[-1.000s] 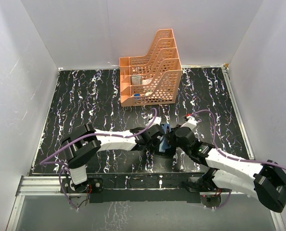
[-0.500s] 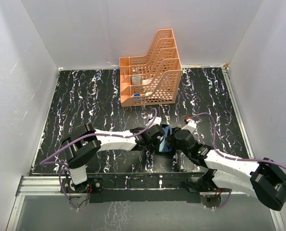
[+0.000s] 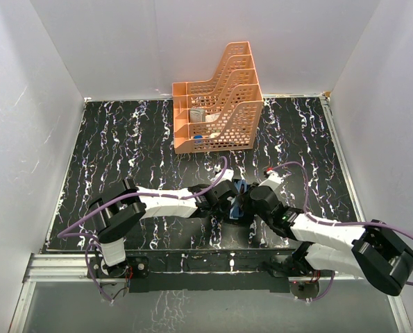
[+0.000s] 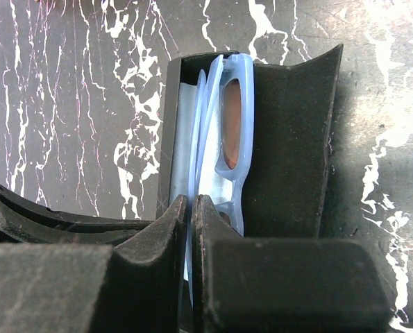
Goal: Organize the sunglasses
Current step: Place the sunglasses in the sunglasses case.
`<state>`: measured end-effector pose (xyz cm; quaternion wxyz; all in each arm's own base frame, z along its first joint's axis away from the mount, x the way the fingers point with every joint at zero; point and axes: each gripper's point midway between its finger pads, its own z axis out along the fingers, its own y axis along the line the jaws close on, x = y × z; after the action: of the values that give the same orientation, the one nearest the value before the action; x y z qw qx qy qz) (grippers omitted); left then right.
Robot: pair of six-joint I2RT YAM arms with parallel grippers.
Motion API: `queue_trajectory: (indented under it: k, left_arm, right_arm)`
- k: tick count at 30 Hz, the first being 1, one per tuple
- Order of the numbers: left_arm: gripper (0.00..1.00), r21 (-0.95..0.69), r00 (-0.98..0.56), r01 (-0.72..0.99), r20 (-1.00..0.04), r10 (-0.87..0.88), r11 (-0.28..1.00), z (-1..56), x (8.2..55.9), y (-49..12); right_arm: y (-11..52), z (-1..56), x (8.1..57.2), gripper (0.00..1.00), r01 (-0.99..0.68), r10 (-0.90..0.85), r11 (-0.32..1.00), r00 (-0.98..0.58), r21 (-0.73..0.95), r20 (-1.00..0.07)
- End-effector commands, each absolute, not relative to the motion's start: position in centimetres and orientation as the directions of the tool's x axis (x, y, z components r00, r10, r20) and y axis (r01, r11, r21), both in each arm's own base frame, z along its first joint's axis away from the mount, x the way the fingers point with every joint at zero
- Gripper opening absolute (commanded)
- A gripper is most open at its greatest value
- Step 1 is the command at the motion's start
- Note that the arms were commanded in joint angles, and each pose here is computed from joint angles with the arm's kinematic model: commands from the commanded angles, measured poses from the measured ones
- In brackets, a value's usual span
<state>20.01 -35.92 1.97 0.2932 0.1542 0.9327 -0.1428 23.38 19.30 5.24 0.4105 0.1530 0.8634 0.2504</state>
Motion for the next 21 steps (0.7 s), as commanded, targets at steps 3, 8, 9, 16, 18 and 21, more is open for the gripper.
queue_trajectory:
  k: [3, 8, 9, 16, 18, 21]
  left_arm:
    - [0.06, -0.183, -0.780, 0.388, -0.587, 0.216, 0.903, 2.38, 19.52, -36.68]
    - [0.06, -0.180, -0.780, 0.388, -0.587, 0.218, 0.904, 2.33, 19.56, -36.68]
    - [0.06, -0.180, -0.779, 0.388, -0.588, 0.217, 0.904, 2.37, 19.60, -36.70]
    - [0.06, -0.178, -0.779, 0.388, -0.587, 0.219, 0.905, 2.27, 19.62, -36.70]
    - [0.06, -0.178, -0.779, 0.388, -0.588, 0.218, 0.904, 2.31, 19.61, -36.73]
    - [0.06, -0.176, -0.779, 0.390, -0.587, 0.222, 0.904, 2.25, 19.64, -36.73]
  right_arm:
    - [21.15, 7.29, 24.65, 0.00, 0.016, 0.514, 0.780, -0.586, 0.625, -0.626]
    - [21.48, 7.54, 24.87, 0.00, 0.009, 0.518, 0.773, -0.585, 0.634, -0.624]
    - [21.61, 7.56, 24.84, 0.00, 0.006, 0.518, 0.771, -0.587, 0.637, -0.621]
    - [21.54, 6.76, 24.50, 0.03, 0.016, 0.506, 0.779, -0.607, 0.626, -0.613]
    - [21.46, 6.74, 24.37, 0.09, 0.015, 0.499, 0.783, -0.612, 0.622, -0.614]
    - [20.98, 6.85, 24.14, 0.13, 0.020, 0.492, 0.794, -0.609, 0.608, -0.623]
